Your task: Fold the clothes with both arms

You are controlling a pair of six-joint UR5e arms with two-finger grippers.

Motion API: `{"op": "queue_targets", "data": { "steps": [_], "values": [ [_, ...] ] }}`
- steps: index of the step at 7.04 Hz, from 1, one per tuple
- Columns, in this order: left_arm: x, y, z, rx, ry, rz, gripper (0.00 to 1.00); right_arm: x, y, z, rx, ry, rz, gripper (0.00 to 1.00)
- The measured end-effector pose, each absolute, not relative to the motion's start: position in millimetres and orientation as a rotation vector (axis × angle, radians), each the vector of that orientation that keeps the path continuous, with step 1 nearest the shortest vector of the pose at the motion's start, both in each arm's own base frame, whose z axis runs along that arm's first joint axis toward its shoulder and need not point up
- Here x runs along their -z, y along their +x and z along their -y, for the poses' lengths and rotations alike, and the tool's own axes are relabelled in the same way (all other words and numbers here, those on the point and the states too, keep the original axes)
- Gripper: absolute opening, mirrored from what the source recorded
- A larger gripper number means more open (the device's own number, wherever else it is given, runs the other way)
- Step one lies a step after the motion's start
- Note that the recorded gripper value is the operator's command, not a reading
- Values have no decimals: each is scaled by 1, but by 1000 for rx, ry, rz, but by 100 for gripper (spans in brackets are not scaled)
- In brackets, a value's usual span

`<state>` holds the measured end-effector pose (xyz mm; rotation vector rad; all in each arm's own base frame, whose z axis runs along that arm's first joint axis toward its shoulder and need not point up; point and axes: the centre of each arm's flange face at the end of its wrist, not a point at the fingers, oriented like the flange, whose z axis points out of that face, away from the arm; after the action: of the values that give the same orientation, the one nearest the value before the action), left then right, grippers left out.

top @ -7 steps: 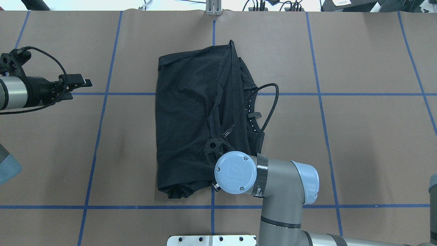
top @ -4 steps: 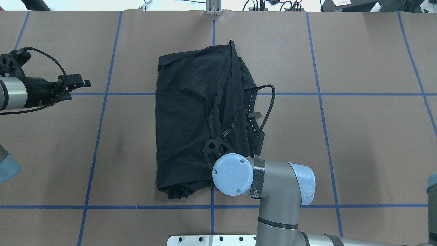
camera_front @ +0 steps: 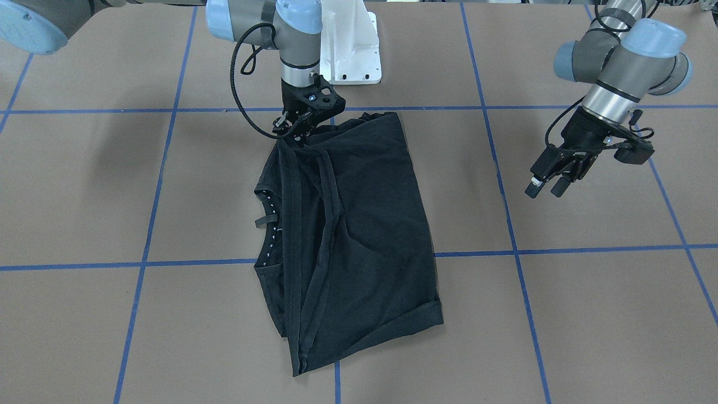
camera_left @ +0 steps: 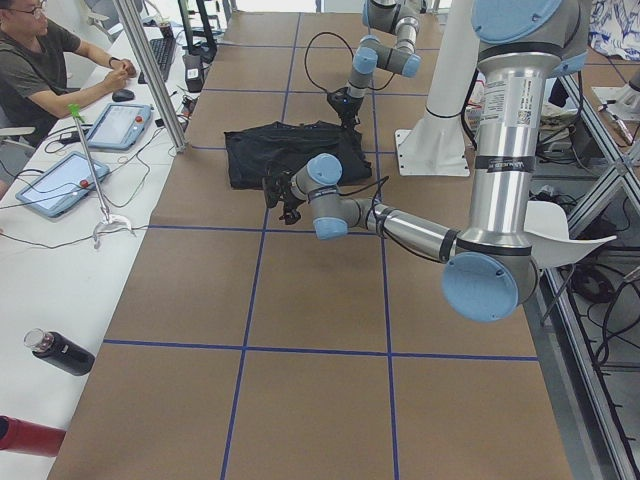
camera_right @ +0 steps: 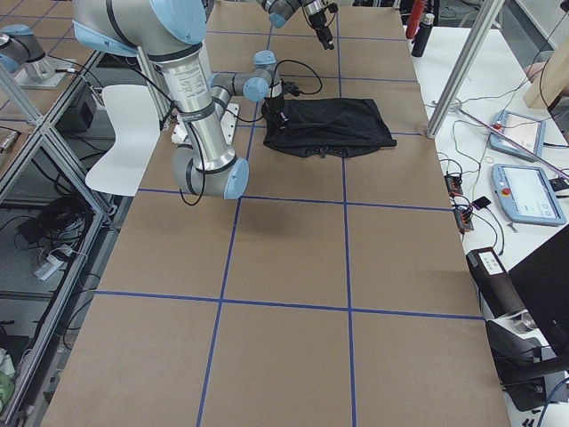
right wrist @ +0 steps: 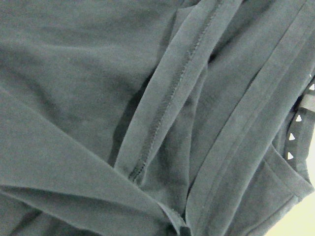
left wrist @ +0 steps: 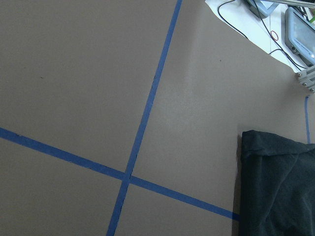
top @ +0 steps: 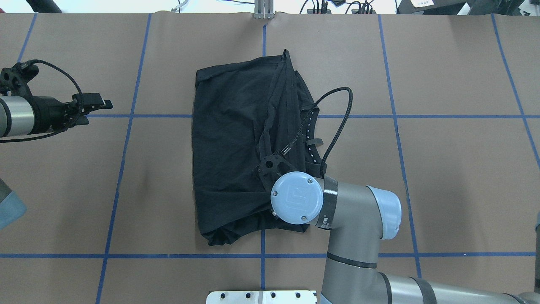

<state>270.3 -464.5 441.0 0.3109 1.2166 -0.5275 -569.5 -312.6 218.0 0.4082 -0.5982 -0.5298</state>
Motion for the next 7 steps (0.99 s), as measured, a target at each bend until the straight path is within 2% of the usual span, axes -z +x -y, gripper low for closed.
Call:
{"op": "queue_targets", "data": {
  "steps": [2,3,4,5,6,7],
  "values": [
    [-439,271,466,541,324,-1215,100,-226,-552,302,526,391,579,0],
    [-439,271,467,544,325,-1216,100,-231,-556,290,525,383,574,27],
    [-438,272,467,545,326,-1217,100,-233,-560,282,514,374,576,36],
    [-437,272,467,546,326,-1218,100,-232,-561,279,507,371,580,57],
    [-437,272,468,546,327,-1219,100,-232,-560,279,501,371,583,64],
    [-437,272,468,546,327,-1219,100,-231,-558,282,495,371,584,61]
  ]
}}
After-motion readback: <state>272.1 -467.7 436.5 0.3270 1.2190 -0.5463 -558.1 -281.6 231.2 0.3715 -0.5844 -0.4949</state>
